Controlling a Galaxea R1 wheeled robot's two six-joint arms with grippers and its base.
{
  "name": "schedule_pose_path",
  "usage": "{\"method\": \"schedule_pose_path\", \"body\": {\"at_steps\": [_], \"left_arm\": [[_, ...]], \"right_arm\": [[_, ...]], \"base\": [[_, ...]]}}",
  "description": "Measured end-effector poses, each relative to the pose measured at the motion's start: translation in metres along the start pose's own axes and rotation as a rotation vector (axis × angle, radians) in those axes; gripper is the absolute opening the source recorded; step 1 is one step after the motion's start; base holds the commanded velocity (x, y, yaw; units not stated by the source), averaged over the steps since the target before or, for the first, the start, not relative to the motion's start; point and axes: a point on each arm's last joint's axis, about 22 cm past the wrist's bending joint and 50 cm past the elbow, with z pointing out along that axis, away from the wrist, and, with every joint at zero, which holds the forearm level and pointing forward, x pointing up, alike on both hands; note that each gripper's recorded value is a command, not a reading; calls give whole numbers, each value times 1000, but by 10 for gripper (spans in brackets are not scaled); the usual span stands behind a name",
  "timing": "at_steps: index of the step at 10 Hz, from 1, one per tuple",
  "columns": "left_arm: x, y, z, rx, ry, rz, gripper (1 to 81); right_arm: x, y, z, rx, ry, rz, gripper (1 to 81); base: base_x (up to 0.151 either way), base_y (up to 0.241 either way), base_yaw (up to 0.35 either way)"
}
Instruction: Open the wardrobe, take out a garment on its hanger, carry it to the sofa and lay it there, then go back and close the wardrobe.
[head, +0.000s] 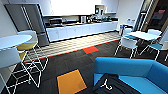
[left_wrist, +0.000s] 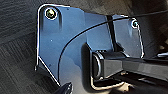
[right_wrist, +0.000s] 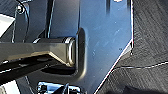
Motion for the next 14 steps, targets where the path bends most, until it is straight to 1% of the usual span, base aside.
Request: {"method": "schedule_pose_path", "body": {"at_steps": [3, 7, 8, 9, 14], "left_arm": [[0, 6, 3, -8, 0, 0, 811], [-4, 9, 4, -11, -4, -3, 811], [-8, 11, 4, -13, -9, -5, 811], [-9, 11, 4, -13, -9, -5, 811], [-13, 10, 5, -9, -13, -7, 811]], "right_arm": [[-1, -1, 0, 1, -3, 0, 811], [-2, -12, 3, 15, -7, -3, 811], [0, -11, 3, 12, -1, -3, 811], [-4, -11, 2, 12, -8, -2, 811], [-3, -8, 2, 8, -5, -2, 811]], "base": [[0, 0, 294], [0, 0, 294], [0, 0, 297], [0, 0, 298], [0, 0, 298]]}}
